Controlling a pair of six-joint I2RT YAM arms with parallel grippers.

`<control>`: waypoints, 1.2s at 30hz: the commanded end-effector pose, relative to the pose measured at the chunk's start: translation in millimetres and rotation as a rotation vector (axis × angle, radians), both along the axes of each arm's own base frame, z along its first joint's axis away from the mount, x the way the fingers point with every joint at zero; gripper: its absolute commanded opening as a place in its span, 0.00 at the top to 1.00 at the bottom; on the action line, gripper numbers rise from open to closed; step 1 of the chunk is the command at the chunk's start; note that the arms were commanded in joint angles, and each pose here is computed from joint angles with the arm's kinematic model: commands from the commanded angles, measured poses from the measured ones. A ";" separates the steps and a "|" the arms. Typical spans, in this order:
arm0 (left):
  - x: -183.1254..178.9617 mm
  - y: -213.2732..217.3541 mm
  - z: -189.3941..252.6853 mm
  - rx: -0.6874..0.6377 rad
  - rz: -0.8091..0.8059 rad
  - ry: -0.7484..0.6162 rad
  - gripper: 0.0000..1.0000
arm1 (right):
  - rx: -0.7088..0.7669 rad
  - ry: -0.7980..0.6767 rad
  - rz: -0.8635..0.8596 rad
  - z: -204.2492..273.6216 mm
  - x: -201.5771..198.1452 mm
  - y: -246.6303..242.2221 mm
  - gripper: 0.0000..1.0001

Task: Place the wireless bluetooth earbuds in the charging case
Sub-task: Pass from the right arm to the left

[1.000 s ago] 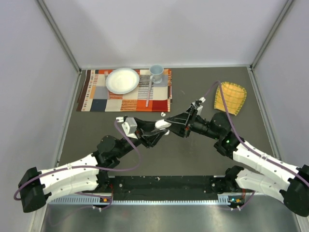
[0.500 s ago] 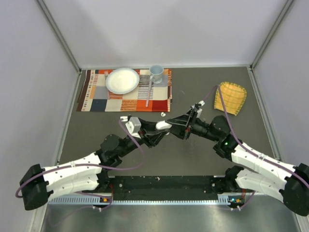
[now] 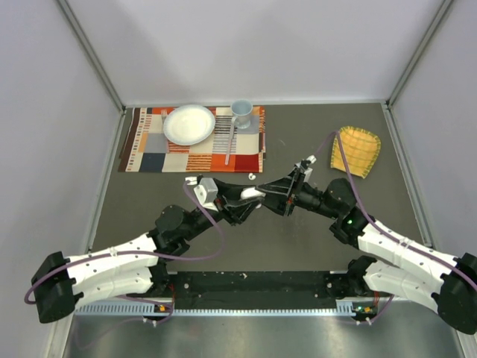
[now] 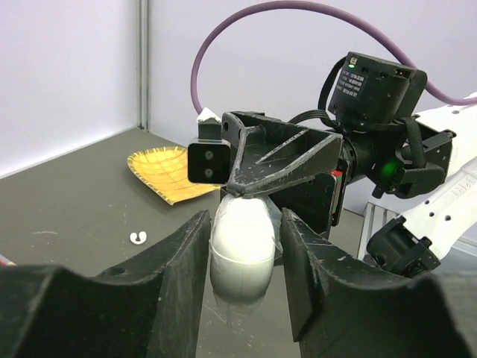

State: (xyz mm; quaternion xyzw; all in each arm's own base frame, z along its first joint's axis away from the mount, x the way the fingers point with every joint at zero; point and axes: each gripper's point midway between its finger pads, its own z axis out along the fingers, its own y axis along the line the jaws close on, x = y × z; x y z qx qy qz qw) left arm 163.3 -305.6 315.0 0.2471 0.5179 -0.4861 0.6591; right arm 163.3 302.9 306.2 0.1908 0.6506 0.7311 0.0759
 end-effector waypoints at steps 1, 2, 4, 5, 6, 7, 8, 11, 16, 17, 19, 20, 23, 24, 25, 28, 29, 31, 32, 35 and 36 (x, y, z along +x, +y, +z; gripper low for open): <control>-4.1 0.1 32.1 -0.062 -0.015 -0.062 0.55 | 0.037 -0.059 0.011 22.6 -3.7 -0.2 0.82; -3.5 -0.9 30.2 -0.056 -0.015 -0.059 0.58 | 0.039 -0.063 0.013 24.0 -4.2 -0.3 0.82; -3.4 -1.8 27.3 -0.051 -0.018 -0.053 0.62 | 0.040 -0.064 0.011 24.2 -3.8 -0.2 0.82; -3.0 -2.0 26.8 -0.050 -0.018 -0.051 0.61 | 0.040 -0.067 0.012 24.5 -4.1 -0.2 0.82; -3.6 -2.8 25.2 -0.046 -0.022 -0.048 0.59 | 0.042 -0.066 0.013 25.2 -4.1 -0.2 0.82; -3.8 -2.9 25.2 -0.046 -0.023 -0.049 0.52 | 0.042 -0.066 0.011 25.3 -3.8 -0.3 0.82; -3.9 -3.9 22.1 -0.037 -0.027 -0.043 0.51 | 0.045 -0.070 0.011 26.6 -3.9 -0.4 0.82; -3.2 -4.6 17.9 -0.023 -0.025 -0.033 0.49 | 0.046 -0.075 0.011 28.1 -3.5 -0.4 0.82; -2.2 -1.5 14.4 -0.023 -0.013 -0.027 0.49 | 0.043 -0.075 0.010 27.4 -3.6 0.0 0.82; -2.4 -1.6 14.4 -0.021 -0.013 -0.030 0.50 | 0.044 -0.076 0.010 27.9 -3.5 0.1 0.82; -1.4 -0.9 11.3 -0.014 -0.007 -0.025 0.50 | 0.043 -0.078 0.012 27.9 -3.7 0.2 0.81; -1.3 -0.5 11.0 -0.013 -0.005 -0.026 0.51 | 0.042 -0.077 0.012 27.5 -3.7 0.2 0.81; -0.9 -0.7 9.0 -0.009 -0.003 -0.023 0.59 | 0.043 -0.075 0.010 27.4 -3.6 0.0 0.81; -0.8 -0.3 8.8 -0.010 -0.002 -0.023 0.61 | 0.041 -0.076 0.010 26.9 -3.4 0.2 0.81; -0.8 -0.2 9.1 -0.011 -0.002 -0.023 0.61 | 0.042 -0.077 0.010 27.7 -3.6 0.0 0.81; -0.2 -0.7 7.5 -0.004 0.000 -0.020 0.57 | 0.042 -0.078 0.011 27.6 -3.9 0.1 0.81; -0.4 -1.2 5.2 0.004 -0.002 -0.019 0.54 | 0.042 -0.078 0.011 27.8 -4.1 -0.1 0.81; -0.9 -1.5 4.2 0.009 -0.006 -0.015 0.50 | 0.042 -0.077 0.012 27.8 -3.9 -0.3 0.81; -1.2 -1.3 3.2 0.009 -0.007 -0.012 0.50 | 0.041 -0.077 0.011 27.4 -4.0 -0.1 0.81; -1.8 0.2 -1.1 0.015 -0.005 -0.007 0.49 | 0.042 -0.078 0.010 27.9 -4.0 -0.4 0.81; -2.1 1.7 -0.8 0.012 -0.003 -0.008 0.49 | 0.040 -0.076 0.010 27.1 -3.7 -0.1 0.81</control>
